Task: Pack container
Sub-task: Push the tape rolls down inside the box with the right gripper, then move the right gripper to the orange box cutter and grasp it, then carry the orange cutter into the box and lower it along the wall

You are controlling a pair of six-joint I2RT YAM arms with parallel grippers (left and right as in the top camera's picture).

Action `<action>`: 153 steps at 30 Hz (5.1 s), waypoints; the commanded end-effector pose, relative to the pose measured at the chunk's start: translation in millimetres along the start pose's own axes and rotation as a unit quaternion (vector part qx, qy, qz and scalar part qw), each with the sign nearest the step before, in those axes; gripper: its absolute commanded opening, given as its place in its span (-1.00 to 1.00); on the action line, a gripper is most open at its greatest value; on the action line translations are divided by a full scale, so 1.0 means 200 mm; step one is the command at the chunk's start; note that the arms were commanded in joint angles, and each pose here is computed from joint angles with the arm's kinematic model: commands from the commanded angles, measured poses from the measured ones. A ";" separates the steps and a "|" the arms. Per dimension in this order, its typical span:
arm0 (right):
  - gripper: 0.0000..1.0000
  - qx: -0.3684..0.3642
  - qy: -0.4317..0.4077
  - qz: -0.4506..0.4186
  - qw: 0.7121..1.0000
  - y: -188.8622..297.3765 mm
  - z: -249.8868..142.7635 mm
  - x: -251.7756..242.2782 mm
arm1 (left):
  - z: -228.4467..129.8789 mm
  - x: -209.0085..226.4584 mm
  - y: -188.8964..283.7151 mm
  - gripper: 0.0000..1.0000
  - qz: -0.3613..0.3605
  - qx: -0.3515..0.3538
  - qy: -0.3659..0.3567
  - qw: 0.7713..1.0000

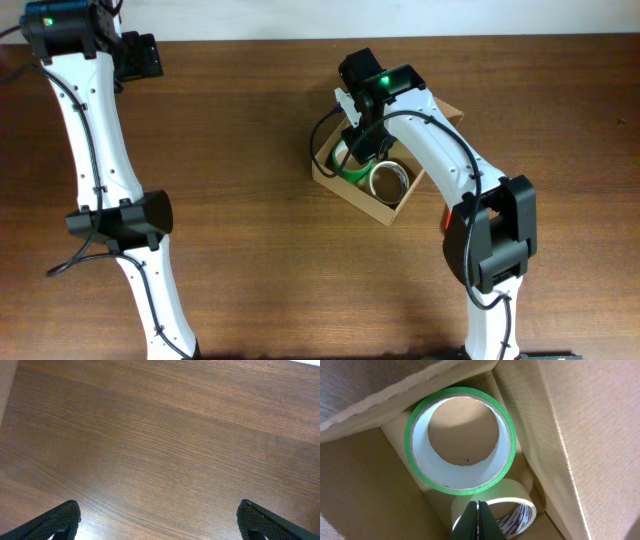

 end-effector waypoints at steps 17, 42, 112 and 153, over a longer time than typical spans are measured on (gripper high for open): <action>-0.92 0.056 -0.018 -0.002 0.998 -0.20 -0.16 0.01 | 0.00 0.00 0.01 1.00 -0.004 -0.001 -0.002 1.000; -0.92 -0.053 -0.021 -0.018 0.998 0.18 0.11 -0.05 | 0.00 0.00 0.01 1.00 -0.004 -0.001 -0.002 1.000; -0.29 0.095 -0.420 0.056 0.901 -0.47 -1.00 -0.50 | 0.00 0.00 0.01 1.00 -0.004 -0.001 -0.002 1.000; -0.86 -0.174 0.057 0.030 0.983 0.70 -0.41 -0.19 | 0.00 0.00 0.01 1.00 -0.003 -0.001 -0.002 1.000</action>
Point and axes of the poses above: each gripper's point midway between its finger pads, its own y axis back along the fingers, its own x axis along the line the jaws close on, z = x × y, the point moved 3 cm from there along y, back along the fingers, and after that the axes turned 3 degrees about y, right-handed, at the moved point
